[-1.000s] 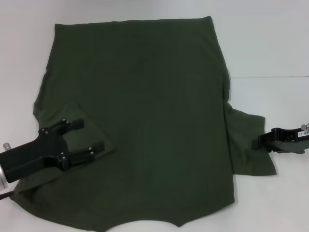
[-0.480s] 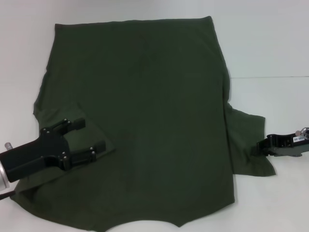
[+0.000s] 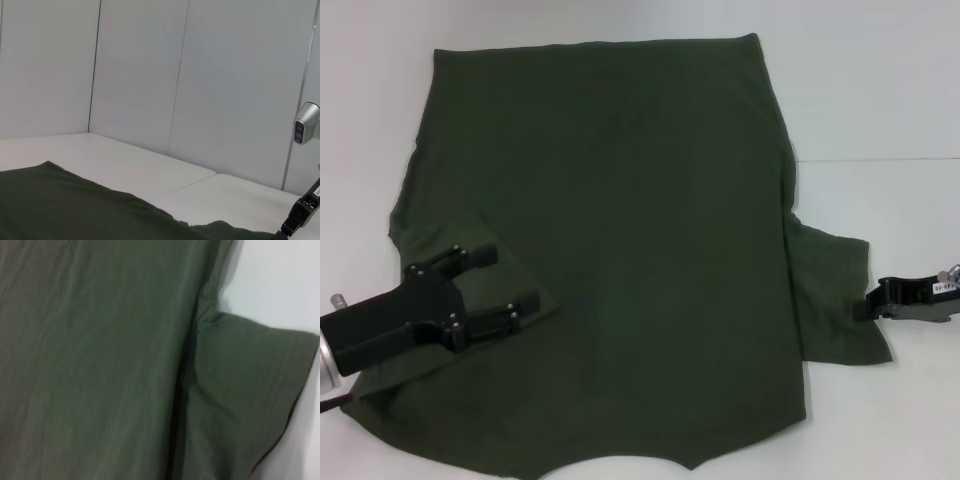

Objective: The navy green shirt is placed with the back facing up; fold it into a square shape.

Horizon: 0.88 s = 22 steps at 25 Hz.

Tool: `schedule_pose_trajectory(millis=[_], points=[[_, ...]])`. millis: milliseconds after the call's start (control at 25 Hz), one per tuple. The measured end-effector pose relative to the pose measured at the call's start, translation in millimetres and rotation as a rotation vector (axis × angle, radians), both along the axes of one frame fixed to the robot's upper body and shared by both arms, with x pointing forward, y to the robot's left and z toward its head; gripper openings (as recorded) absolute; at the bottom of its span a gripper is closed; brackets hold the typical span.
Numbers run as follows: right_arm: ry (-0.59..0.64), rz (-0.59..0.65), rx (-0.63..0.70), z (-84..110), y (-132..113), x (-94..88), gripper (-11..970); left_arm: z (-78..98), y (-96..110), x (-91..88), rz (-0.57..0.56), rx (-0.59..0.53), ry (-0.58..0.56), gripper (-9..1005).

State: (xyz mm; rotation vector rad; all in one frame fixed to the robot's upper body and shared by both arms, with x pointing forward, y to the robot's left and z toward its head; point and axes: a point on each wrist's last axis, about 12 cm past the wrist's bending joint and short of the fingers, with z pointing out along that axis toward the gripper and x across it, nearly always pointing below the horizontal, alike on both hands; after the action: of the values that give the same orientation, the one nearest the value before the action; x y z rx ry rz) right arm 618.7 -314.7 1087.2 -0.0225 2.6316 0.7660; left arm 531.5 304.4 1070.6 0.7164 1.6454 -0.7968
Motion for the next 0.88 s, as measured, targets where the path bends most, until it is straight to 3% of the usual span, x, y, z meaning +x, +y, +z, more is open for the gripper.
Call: schedule_pose_trajectory(millis=[280,560,880], points=[[-0.032,-0.003,-0.021,5.6,-14,0.9,5,0.5,0,0.7,0.0,-0.004,0.001,944],[-0.107,0.0,-0.06,30.1,-41,5.1,5,0.5,0,0.6,0.001,-0.008,0.007,944],[-0.174,0.043,-0.113,48.1,-51,11.3,5,1.7,2,0.5,0.004,-0.016,0.02,944]])
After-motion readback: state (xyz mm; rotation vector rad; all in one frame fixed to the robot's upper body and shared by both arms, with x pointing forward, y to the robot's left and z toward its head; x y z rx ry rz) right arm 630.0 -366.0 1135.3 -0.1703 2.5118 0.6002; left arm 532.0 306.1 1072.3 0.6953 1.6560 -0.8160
